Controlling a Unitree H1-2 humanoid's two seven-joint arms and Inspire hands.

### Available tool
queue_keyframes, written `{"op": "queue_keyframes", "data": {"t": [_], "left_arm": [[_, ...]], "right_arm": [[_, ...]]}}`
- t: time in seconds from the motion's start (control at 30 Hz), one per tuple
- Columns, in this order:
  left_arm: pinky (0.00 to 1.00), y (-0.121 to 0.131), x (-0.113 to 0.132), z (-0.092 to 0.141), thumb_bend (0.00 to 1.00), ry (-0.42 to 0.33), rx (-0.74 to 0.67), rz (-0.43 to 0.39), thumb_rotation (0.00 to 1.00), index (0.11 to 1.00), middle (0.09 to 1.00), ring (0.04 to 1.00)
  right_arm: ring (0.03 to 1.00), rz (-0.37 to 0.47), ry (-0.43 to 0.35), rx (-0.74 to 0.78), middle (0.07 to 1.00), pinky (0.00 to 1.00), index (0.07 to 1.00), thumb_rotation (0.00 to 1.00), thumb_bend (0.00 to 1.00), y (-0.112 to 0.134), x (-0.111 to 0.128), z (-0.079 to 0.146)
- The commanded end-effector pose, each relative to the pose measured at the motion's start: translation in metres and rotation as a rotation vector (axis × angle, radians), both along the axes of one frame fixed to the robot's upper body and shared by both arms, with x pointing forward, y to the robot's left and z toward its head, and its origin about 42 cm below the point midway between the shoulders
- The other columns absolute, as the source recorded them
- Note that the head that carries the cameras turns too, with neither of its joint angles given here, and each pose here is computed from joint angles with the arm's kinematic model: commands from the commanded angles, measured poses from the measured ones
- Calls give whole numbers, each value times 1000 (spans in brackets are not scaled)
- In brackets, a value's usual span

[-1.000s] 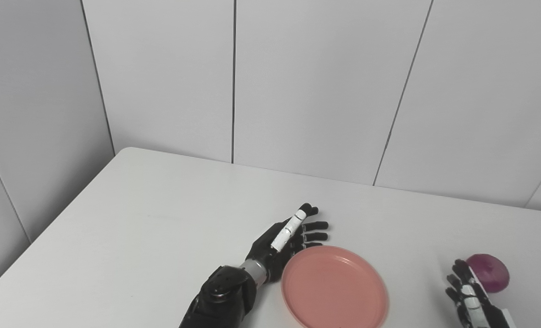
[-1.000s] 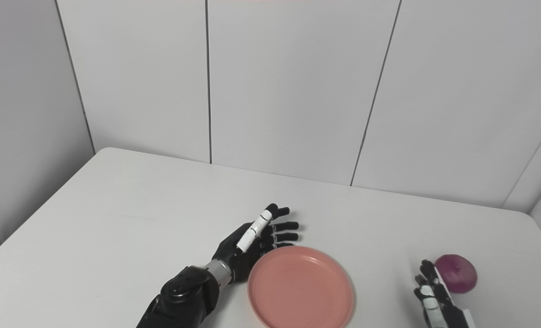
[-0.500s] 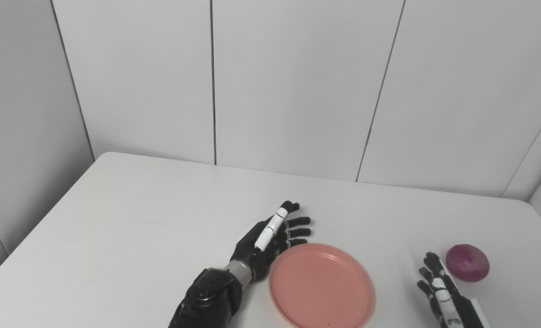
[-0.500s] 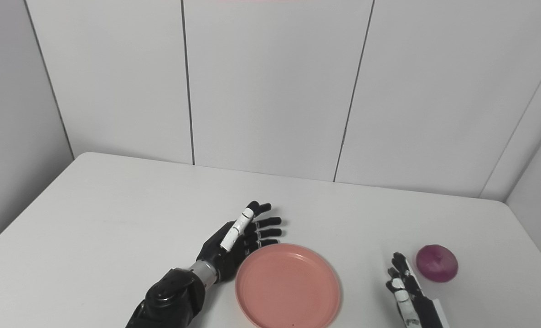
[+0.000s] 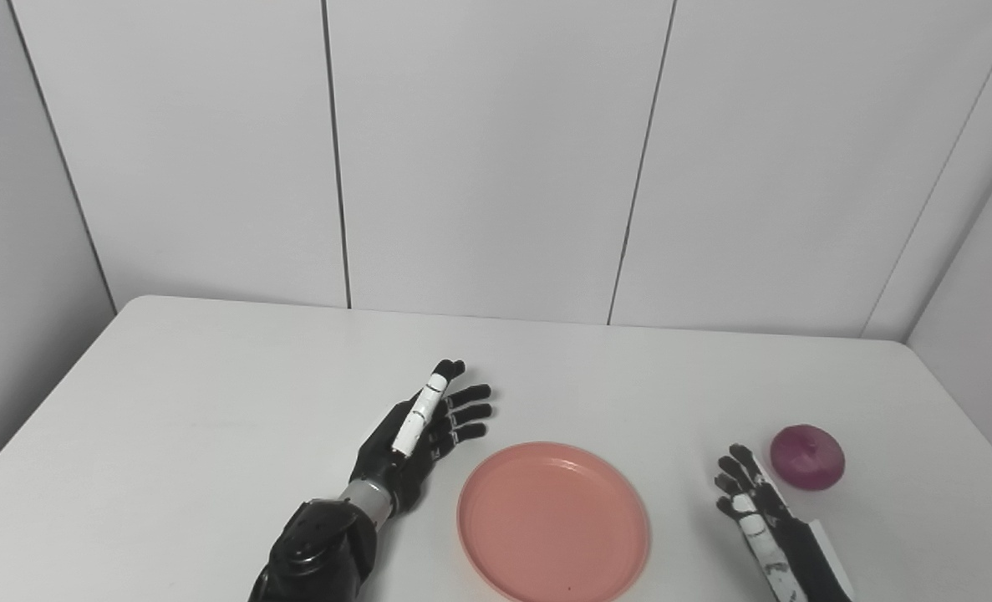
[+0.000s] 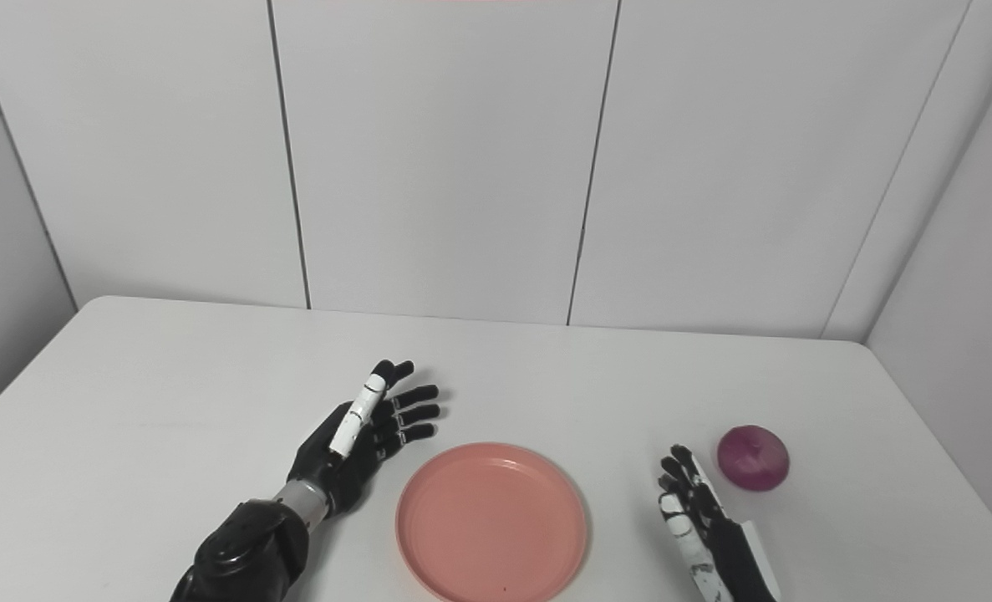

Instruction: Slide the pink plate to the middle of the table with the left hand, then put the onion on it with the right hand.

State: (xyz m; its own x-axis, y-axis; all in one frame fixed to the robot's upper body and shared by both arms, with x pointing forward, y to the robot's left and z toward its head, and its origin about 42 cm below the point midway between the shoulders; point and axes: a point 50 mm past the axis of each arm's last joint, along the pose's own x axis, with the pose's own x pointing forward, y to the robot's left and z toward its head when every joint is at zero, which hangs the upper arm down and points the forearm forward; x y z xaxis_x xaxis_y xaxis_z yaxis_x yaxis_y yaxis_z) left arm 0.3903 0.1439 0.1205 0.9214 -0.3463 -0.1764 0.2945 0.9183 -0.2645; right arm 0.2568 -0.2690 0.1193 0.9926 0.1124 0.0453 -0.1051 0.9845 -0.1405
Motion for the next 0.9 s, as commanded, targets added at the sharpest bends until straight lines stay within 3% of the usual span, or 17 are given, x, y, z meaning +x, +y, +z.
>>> {"op": "queue_keyframes", "data": {"t": [0.0, 0.23, 0.4, 0.57, 0.87], "left_arm": [[792, 8, -7, -25, 664, 104, 30, 11, 803, 942, 816, 806], [815, 5, -3, -28, 689, 112, 11, 11, 795, 956, 813, 811], [840, 6, 2, -31, 696, 109, -8, 19, 784, 964, 815, 821], [861, 11, 4, -33, 680, 124, -38, 12, 778, 967, 828, 833], [905, 12, 3, -37, 638, 128, -44, -15, 787, 982, 866, 866]], "right_arm": [[928, 25, -139, -33, 927, 898, 968, 840, 878, 2, 8, 31], [866, 41, -279, -250, 891, 758, 958, 818, 857, -8, 15, 70], [862, 26, -332, -410, 911, 777, 949, 789, 868, -25, 25, 91], [877, -57, -433, -600, 915, 827, 915, 734, 902, -48, 37, 123], [828, -123, -513, -784, 869, 724, 897, 637, 922, -67, 63, 167]]}}
